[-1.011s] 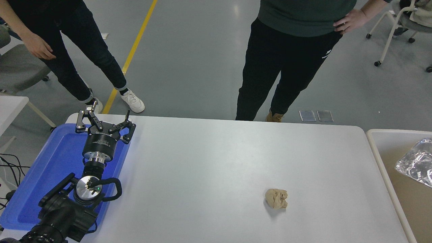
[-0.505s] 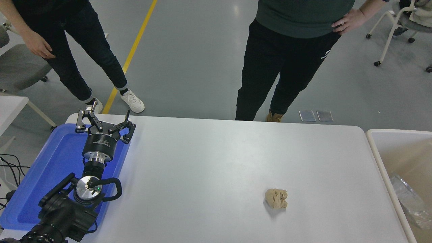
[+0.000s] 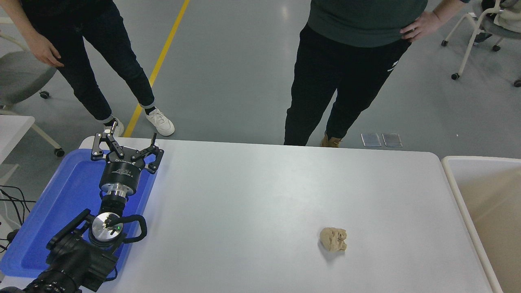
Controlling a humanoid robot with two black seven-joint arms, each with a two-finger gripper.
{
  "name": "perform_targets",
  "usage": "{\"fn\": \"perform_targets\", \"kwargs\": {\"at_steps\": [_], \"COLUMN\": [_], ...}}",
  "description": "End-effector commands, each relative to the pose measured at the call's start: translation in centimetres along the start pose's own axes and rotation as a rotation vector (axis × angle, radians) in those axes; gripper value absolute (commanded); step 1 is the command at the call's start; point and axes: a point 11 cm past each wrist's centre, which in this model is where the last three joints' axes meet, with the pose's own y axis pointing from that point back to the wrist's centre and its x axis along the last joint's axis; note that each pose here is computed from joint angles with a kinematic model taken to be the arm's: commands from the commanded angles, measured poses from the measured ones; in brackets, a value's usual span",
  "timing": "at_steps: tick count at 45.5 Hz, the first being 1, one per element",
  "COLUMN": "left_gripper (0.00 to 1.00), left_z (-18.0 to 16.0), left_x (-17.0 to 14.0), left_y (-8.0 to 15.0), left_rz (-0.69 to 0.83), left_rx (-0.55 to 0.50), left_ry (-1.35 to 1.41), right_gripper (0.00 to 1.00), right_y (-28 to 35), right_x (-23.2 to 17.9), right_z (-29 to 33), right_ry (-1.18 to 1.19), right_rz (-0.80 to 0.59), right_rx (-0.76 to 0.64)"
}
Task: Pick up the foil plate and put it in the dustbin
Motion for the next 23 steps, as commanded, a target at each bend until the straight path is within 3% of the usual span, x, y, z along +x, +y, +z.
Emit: {"fn": "perform_targets", "kwargs": {"at_steps": [1, 23], "left_gripper": [1.0, 1.0], "left_z": [0.0, 0.0], "left_x": [0.0, 0.0], "left_y": [0.0, 0.0], "left_rz": [0.0, 0.0], "left_rx": [0.0, 0.0], "left_ry": [0.0, 0.0], "right_gripper": [1.0, 1.0], "right_y": [-0.3, 1.7], "right_x": [0.9, 0.7], "right_z": [-5.0, -15.8], "right_ry": [-0.019, 0.103], "right_rz": [-0.014, -0.146], "right_rx": [0.089, 0.318]}}
